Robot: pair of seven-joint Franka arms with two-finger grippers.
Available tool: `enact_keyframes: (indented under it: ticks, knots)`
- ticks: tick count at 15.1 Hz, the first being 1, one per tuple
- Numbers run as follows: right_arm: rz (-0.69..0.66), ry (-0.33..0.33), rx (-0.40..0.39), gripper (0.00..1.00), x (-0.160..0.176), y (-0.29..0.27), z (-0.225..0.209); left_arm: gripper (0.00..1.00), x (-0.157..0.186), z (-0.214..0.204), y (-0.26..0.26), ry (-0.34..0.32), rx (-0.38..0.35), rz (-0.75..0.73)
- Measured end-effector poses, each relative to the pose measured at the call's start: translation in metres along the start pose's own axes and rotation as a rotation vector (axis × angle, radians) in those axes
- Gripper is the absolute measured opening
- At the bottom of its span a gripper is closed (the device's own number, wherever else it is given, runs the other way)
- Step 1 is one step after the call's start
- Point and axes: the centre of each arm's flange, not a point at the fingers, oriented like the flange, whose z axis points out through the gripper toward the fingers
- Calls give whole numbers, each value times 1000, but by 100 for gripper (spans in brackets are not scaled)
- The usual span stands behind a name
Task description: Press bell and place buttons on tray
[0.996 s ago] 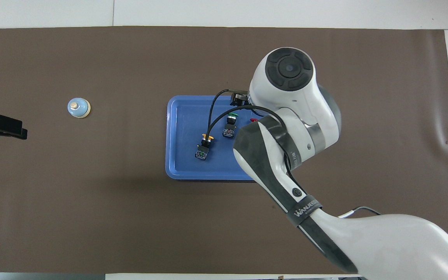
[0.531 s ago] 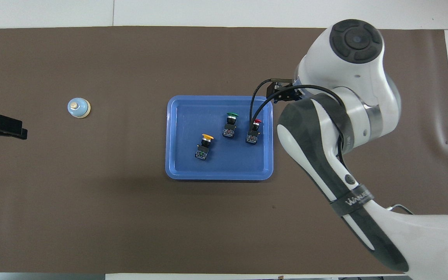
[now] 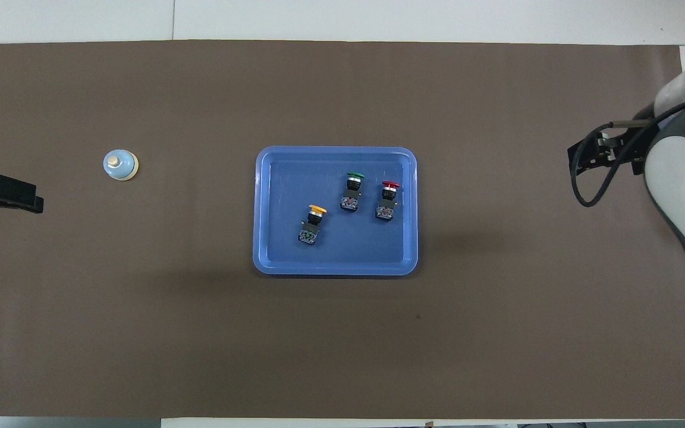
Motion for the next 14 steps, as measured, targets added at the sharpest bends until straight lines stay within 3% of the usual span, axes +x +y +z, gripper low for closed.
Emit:
enact_keyframes:
  ticks: [5,14]
  knots:
    - [28,-7,-3,100,-52,16,-48,100,0,0,0,0,0,0]
    - [35,13,4,100,-46,20,-38,100,0,0,0,0,0,0]
